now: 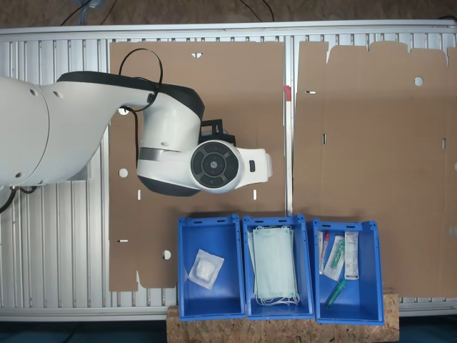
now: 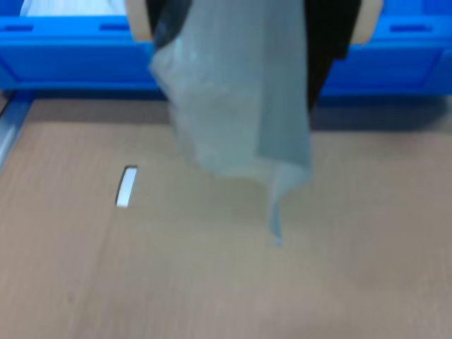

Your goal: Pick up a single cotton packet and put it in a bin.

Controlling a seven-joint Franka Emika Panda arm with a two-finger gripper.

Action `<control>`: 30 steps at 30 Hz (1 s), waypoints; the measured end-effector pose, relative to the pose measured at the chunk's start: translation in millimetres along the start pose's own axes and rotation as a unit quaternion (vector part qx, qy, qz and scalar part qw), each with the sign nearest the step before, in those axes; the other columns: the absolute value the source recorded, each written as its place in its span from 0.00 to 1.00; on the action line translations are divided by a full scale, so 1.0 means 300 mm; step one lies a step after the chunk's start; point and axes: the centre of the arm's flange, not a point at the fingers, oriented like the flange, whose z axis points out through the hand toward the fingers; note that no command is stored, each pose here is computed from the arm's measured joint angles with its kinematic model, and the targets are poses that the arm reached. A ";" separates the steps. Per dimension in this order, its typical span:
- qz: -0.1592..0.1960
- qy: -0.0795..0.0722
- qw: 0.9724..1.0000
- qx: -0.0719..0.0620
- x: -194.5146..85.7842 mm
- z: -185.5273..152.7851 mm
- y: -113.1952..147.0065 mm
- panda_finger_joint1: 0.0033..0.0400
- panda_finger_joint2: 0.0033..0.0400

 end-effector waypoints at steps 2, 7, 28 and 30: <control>0.001 -0.003 1.000 0.000 -0.016 -0.009 0.013 0.06 0.06; 0.003 -0.014 1.000 -0.001 -0.058 -0.031 0.056 0.06 0.06; 0.001 -0.084 0.996 -0.016 -0.247 -0.169 0.256 0.06 0.06; 0.001 -0.090 0.996 -0.017 -0.270 -0.177 0.267 0.06 0.06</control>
